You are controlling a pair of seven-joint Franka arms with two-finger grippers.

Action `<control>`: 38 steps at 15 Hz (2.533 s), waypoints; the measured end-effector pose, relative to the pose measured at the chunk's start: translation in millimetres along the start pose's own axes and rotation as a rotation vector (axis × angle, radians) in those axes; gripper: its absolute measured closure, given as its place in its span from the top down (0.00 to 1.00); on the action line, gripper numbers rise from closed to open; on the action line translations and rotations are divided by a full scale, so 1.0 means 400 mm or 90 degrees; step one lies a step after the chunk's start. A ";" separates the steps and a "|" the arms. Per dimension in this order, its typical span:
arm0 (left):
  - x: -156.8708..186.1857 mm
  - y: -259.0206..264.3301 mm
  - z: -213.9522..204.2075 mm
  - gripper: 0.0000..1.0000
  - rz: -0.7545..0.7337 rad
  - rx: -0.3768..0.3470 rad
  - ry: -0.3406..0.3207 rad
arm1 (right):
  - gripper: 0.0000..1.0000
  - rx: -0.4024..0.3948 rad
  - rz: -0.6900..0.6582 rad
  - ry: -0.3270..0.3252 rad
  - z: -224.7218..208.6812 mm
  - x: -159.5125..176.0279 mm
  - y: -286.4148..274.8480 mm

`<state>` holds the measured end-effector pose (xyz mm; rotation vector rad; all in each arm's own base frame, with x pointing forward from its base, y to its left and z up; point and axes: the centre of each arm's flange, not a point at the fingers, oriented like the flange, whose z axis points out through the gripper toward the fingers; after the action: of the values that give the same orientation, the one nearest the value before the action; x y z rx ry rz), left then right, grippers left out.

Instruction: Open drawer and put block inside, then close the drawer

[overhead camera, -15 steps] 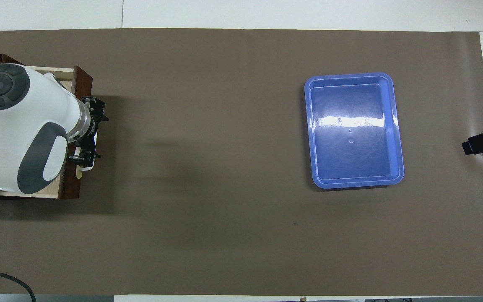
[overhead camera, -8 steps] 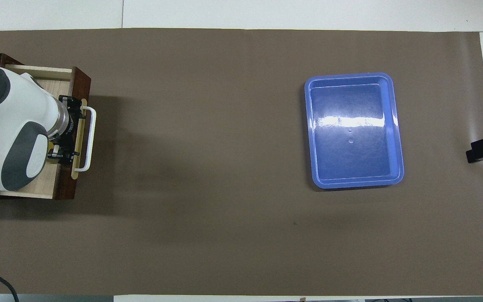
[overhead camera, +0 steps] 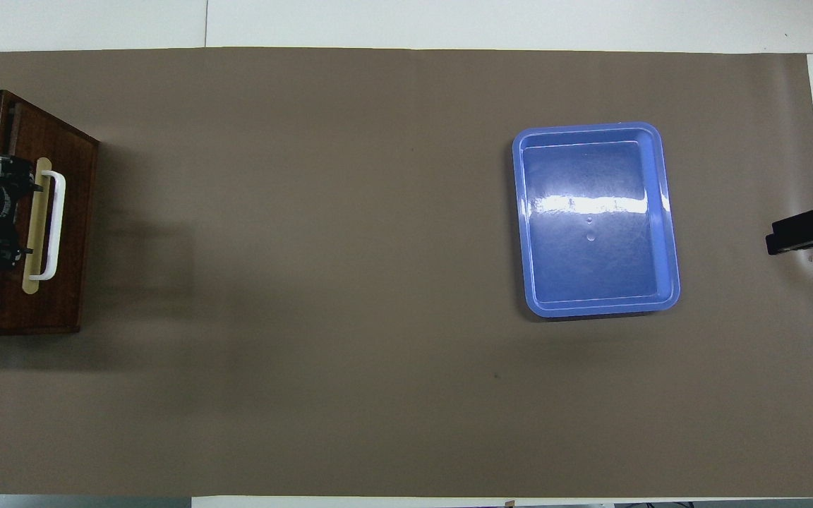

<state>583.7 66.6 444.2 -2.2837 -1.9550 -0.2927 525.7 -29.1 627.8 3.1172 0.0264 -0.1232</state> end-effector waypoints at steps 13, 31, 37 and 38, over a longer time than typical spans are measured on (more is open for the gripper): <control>-0.146 -0.052 -0.342 1.00 0.548 -0.009 -0.132 | 1.00 0.000 0.000 0.002 -0.004 -0.003 0.000; -0.197 -0.026 -0.409 1.00 0.869 -0.017 -0.161 | 1.00 0.000 0.000 0.002 -0.004 -0.003 0.000; -0.198 -0.043 -0.420 1.00 0.922 -0.012 -0.174 | 1.00 0.000 0.000 0.003 -0.005 -0.004 0.000; -0.195 -0.044 -0.420 1.00 0.938 -0.015 -0.174 | 1.00 0.000 0.000 0.003 -0.005 -0.004 0.000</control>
<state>543.5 -42.2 589.9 -3.0940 0.0799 0.1767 524.3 -29.0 630.0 3.1172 0.0265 -0.1166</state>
